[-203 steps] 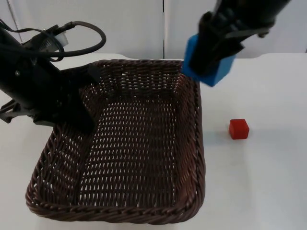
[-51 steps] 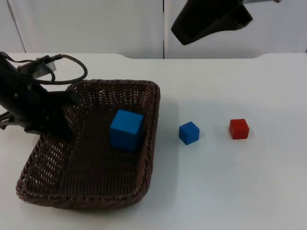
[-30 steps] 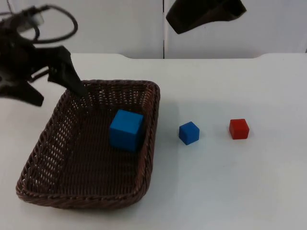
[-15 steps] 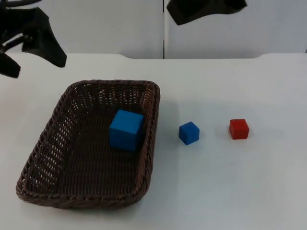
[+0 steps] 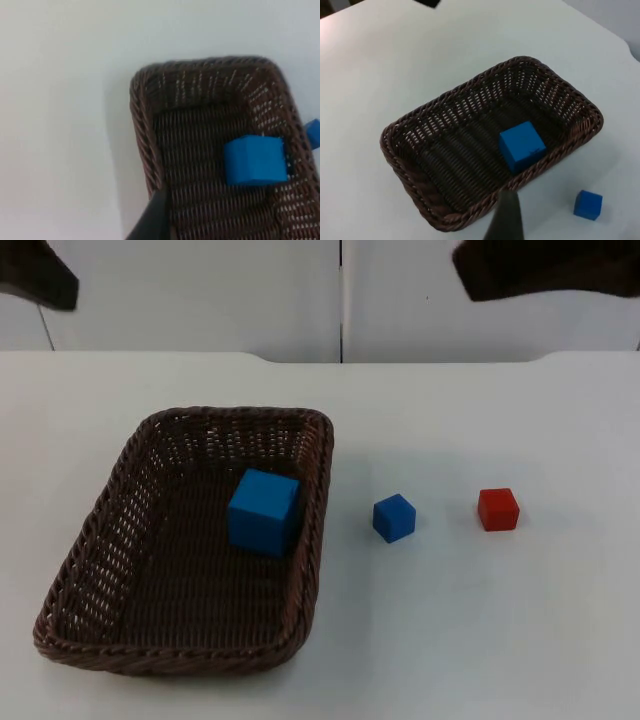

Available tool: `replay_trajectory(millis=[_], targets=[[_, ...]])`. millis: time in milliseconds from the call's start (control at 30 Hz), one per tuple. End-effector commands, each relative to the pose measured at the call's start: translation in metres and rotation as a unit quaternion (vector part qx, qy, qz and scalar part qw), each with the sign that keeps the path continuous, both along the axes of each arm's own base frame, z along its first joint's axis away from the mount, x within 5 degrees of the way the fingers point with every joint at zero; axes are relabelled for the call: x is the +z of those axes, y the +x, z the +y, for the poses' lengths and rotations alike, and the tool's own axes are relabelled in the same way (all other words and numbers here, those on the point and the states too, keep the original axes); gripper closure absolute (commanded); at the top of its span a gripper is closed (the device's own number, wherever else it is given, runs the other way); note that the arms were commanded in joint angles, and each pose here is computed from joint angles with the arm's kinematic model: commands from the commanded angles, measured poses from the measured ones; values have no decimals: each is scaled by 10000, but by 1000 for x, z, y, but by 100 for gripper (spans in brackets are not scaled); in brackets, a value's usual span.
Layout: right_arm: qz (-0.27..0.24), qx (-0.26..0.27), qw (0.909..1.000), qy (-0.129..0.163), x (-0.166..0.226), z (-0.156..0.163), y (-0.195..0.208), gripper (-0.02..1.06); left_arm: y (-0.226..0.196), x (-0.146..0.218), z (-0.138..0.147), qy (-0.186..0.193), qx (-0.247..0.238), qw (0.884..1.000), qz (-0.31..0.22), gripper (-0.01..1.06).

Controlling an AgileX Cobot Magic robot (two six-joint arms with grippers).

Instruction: Pick up the basket with the left hand and place the largest block into the basket with the right hand.

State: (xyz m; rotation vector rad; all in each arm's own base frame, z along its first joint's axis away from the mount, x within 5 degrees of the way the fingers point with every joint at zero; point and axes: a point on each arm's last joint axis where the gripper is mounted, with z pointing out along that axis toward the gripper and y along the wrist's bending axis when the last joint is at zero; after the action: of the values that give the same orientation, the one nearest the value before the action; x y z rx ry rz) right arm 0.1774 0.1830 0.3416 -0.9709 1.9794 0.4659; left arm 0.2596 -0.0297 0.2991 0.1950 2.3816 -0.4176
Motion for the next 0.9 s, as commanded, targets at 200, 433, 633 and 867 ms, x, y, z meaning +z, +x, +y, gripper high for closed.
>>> replay_trajectory(millis=[200, 433, 633, 867], targets=[[-153, -59, 9995, 254, 3, -23, -24, 41, -42, 39, 0, 55, -47, 9967, -811, 19], [-373, -58, 9982, 472, 8, -44, -45, 41, -84, 42, 0, 64, -25, 9924, -1225, 19], [-549, -57, 9964, 647, 7, -62, -64, 41, -120, 44, -1, 86, -47, 9868, -1619, 19], [-607, -55, 9957, 704, -1, -75, -77, 41, -147, 55, -2, 80, -99, 9796, -2007, 19]])
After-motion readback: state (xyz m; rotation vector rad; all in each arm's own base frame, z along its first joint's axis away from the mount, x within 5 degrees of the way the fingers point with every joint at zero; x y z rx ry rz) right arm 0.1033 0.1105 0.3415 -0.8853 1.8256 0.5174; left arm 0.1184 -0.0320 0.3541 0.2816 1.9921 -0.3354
